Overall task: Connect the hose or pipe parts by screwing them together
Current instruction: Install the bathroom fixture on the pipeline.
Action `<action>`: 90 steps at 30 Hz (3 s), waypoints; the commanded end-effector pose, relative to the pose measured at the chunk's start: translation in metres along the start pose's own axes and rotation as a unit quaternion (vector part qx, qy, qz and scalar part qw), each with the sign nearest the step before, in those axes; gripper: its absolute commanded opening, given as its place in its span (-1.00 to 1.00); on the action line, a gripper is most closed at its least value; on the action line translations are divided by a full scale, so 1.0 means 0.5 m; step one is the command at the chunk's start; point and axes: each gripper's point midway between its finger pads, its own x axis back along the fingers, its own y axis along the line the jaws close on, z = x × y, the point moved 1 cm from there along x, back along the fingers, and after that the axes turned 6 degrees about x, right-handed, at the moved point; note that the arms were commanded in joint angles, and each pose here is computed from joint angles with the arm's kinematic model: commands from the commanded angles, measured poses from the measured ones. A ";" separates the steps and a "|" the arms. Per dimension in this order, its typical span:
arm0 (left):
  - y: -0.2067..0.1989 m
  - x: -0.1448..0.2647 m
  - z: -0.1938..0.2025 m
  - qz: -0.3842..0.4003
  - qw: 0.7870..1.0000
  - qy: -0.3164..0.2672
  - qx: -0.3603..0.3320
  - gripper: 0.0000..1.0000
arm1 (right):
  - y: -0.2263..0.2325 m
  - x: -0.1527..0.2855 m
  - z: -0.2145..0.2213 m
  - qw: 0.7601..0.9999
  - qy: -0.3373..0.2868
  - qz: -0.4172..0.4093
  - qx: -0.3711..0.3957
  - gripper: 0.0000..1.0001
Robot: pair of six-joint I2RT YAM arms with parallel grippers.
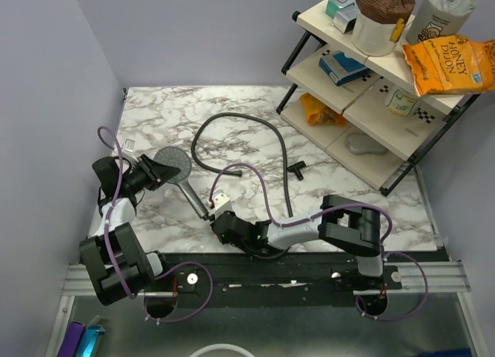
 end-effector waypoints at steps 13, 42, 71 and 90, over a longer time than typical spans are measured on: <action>-0.007 0.003 -0.012 0.005 1.000 -0.006 -0.018 -1.00 | -0.027 0.135 -0.092 0.994 -0.094 -0.034 -0.051 -0.81; -0.011 -0.001 -0.003 0.007 1.000 -0.003 -0.018 -1.00 | 0.040 0.104 -0.130 0.992 -0.104 -0.053 -0.040 -0.81; -0.006 -0.005 0.003 0.014 1.000 0.010 0.003 -1.00 | 0.022 0.099 -0.252 0.983 -0.178 0.000 -0.037 -0.87; -0.065 -0.004 0.035 0.107 0.994 0.017 0.030 -1.00 | -0.018 0.125 -0.336 0.957 -0.238 -0.070 -0.153 -0.93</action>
